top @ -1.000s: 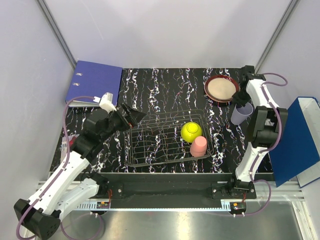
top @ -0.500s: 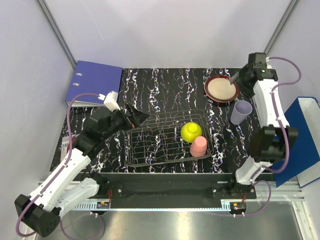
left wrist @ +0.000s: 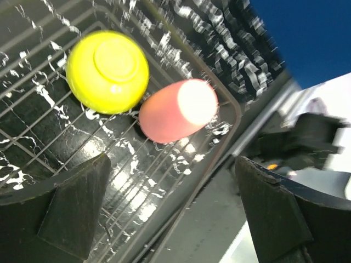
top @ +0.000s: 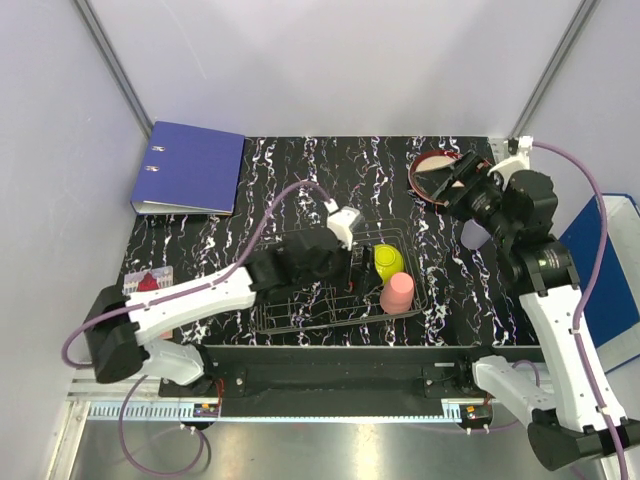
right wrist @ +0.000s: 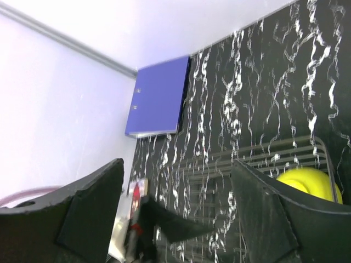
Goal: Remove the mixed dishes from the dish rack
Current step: Pick up the cup from the dish rack.
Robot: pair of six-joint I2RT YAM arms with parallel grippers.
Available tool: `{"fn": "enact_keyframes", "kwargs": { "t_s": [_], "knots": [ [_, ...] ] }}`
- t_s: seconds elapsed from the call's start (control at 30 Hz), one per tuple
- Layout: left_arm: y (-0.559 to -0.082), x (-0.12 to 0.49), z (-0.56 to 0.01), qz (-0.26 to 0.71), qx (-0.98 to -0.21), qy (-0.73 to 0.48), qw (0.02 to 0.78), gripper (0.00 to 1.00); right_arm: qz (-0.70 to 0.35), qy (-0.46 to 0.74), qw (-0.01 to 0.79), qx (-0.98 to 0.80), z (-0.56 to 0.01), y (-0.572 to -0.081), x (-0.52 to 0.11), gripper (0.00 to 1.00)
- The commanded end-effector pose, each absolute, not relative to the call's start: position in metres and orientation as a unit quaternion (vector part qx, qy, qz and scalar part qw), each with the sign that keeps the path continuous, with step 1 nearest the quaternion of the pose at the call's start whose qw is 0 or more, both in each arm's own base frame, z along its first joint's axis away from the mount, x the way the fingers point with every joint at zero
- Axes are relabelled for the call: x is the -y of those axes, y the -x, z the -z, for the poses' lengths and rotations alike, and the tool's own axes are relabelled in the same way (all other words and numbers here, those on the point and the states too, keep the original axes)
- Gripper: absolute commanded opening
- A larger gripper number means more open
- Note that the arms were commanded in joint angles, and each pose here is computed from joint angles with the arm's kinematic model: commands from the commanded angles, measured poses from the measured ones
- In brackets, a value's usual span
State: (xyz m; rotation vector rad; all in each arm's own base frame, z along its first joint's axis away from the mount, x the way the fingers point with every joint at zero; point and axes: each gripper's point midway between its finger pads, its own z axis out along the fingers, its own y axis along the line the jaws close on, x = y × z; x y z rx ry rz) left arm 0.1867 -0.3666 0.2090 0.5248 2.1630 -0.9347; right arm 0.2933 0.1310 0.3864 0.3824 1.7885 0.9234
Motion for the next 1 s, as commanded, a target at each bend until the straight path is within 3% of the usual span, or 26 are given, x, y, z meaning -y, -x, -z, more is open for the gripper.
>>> {"fn": "enact_keyframes", "kwargs": {
  "t_s": [0.0,0.37,0.73,0.83,0.97],
  "knots": [
    [-0.196,0.406,-0.226,0.376,-0.804,-0.242,0.392,0.99,-0.412,-0.099,0.532,-0.733,-0.392,-0.267,-0.141,0.91],
    [-0.194,0.478,-0.186,0.347,-0.805,-0.314,0.366,0.99,-0.416,-0.071,0.527,-0.737,-0.361,-0.234,-0.14,0.97],
    [-0.204,0.477,-0.142,0.305,-0.833,-0.311,0.34,0.98,-0.413,-0.07,0.532,-0.736,-0.354,-0.227,-0.138,0.96],
    [-0.205,0.471,-0.146,0.305,-0.832,-0.308,0.346,0.91,-0.414,-0.075,0.529,-0.737,-0.351,-0.228,-0.138,0.96],
    [-0.206,0.464,-0.149,0.302,-0.83,-0.31,0.353,0.7,-0.418,-0.077,0.527,-0.736,-0.349,-0.228,-0.138,0.95]
  ]
}}
